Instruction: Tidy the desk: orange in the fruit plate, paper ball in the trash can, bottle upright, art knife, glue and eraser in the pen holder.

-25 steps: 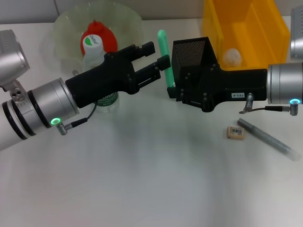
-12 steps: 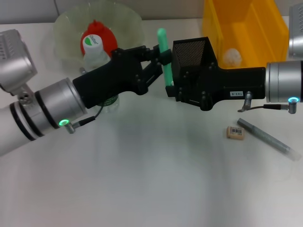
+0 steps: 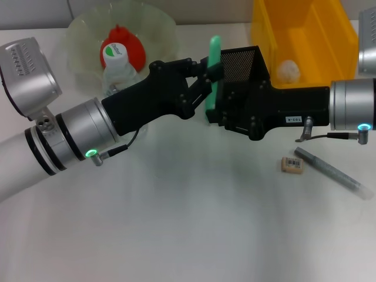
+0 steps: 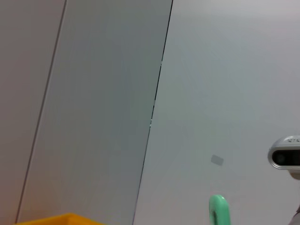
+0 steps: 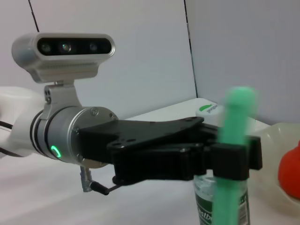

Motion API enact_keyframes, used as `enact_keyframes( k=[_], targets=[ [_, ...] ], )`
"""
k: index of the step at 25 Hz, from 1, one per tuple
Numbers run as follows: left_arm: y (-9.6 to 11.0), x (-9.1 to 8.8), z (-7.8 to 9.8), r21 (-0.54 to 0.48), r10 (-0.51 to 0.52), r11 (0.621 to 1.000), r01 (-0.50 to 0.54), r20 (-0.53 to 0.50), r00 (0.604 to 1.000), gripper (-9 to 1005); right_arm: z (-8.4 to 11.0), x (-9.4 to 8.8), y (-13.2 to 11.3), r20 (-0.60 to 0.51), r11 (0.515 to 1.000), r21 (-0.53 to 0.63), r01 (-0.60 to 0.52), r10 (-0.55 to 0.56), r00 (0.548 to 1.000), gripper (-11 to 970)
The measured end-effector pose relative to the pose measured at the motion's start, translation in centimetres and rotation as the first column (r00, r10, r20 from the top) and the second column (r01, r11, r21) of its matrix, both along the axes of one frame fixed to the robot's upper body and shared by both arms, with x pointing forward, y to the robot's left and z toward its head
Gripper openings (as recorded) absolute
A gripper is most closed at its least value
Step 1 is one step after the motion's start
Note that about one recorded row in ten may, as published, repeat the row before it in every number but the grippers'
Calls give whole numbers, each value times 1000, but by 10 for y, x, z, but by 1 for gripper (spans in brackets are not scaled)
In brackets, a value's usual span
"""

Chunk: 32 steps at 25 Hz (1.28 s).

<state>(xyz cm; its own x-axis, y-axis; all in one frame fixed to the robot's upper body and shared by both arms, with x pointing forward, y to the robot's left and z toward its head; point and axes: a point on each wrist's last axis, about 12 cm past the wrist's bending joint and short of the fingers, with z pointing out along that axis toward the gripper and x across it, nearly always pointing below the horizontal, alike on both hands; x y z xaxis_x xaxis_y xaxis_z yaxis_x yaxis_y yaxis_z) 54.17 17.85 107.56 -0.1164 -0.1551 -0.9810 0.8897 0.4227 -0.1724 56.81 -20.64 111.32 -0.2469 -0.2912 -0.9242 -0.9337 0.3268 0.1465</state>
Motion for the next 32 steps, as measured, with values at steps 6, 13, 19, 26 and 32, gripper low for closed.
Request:
enact_keyframes(
  k=[6, 13, 19, 26, 32],
  targets=[
    [7, 0, 0, -37, 56, 998, -56, -7, 998, 151, -1, 0, -2, -5, 1000, 4, 7, -7, 1000, 100],
    [6, -2, 9, -73, 58, 996, -55, 39, 998, 108, -1, -1, -3, -1, 997, 75, 22, -22, 1000, 92],
    [8, -3, 24, -184, 49, 982, -32, 88, 995, 108, -3, -5, -10, -22, 982, 176, 73, -71, 997, 91],
    [6, 5, 44, -294, 71, 955, -27, 140, 988, 108, -8, -9, -29, -91, 910, 363, 199, -178, 980, 96],
    [-2, 11, 52, -284, 60, 959, -3, 193, 979, 108, -20, -22, -35, -338, 733, 575, 363, -192, 922, 99]
  ],
)
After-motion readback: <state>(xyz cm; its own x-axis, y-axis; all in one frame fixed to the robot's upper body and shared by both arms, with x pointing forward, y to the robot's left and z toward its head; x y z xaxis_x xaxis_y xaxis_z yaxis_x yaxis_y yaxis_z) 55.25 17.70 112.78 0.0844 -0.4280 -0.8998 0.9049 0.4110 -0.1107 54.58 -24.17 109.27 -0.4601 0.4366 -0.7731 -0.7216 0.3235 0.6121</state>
